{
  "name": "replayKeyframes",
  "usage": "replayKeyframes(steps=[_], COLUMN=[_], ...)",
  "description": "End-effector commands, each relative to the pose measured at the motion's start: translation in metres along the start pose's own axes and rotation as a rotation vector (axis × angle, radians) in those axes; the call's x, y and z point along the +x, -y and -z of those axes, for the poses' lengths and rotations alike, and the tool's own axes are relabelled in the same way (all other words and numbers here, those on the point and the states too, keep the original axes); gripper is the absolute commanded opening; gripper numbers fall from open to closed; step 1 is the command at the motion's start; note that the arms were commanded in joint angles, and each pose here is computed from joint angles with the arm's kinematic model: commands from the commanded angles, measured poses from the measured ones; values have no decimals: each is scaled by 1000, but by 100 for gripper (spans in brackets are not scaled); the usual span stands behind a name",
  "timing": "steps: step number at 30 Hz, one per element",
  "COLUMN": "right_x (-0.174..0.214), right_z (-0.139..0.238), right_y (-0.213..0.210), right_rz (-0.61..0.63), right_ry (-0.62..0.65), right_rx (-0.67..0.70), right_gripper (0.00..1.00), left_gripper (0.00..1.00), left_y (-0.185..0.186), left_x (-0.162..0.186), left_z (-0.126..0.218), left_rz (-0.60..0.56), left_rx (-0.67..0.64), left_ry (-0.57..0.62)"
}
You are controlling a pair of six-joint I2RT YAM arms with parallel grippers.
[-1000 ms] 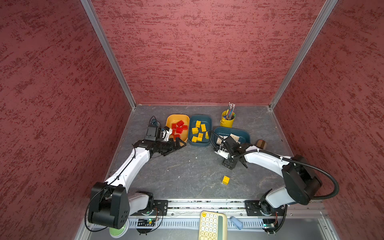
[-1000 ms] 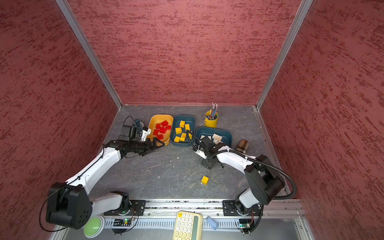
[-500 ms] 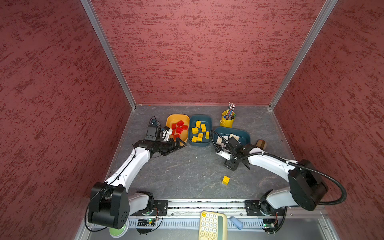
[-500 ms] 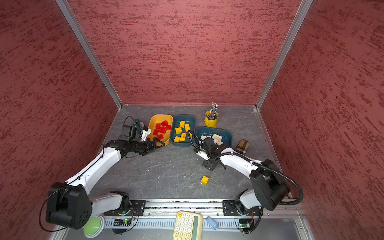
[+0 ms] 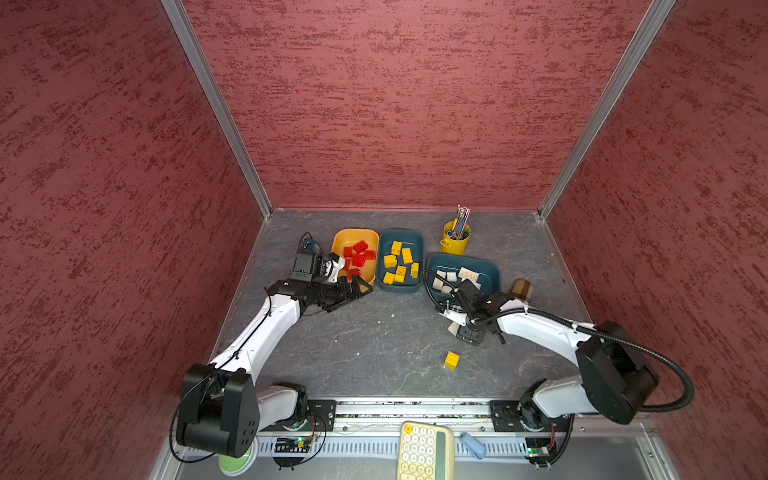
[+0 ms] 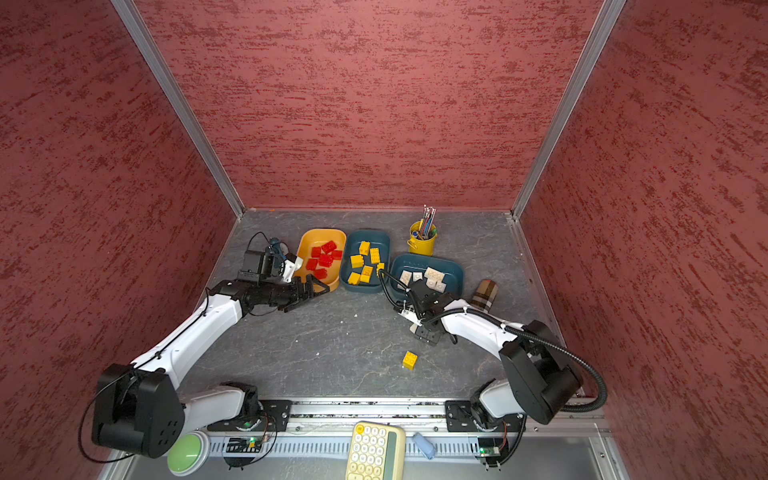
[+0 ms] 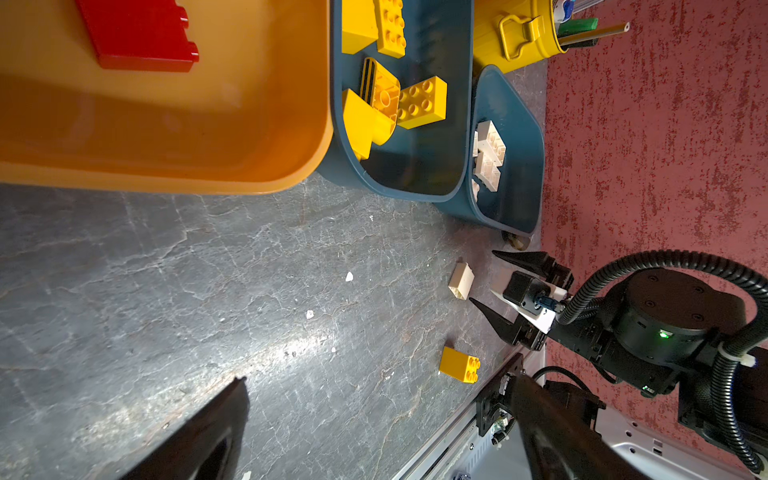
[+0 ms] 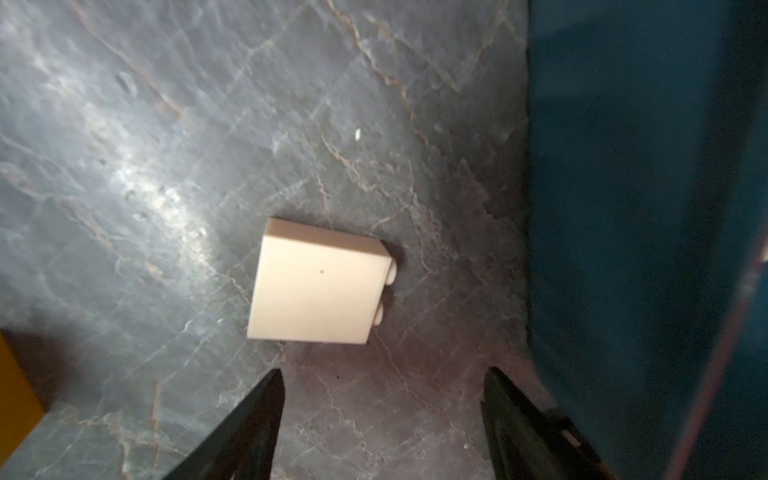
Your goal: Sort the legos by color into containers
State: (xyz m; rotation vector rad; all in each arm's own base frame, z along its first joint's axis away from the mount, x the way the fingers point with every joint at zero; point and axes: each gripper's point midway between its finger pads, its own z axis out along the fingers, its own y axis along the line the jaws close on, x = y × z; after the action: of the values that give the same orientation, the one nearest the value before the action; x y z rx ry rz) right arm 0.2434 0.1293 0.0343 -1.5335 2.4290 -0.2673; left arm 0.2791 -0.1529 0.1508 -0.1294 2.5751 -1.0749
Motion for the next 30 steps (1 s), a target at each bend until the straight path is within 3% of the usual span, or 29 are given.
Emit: replayKeyframes(steps=[1,15,23,30], right_x=[-10,-49,-62,-50], right_z=[-2,-16,-21,-25], right_y=[11,13,-3,-15], right_rz=[35,70,76,15], right_ry=[30,109,136,91], right_rx=[44,-16,-141,-275], right_gripper=[76,76,74,58], left_gripper=[99,99,99,100], left_y=[9,8,9,11], left_x=[-7,-6,-5,-4], left_z=[2,3,5,8], left_rz=[-35,-32,-34,-42], left_rx=[16,12,10,12], left_ry=[18,18,19,19])
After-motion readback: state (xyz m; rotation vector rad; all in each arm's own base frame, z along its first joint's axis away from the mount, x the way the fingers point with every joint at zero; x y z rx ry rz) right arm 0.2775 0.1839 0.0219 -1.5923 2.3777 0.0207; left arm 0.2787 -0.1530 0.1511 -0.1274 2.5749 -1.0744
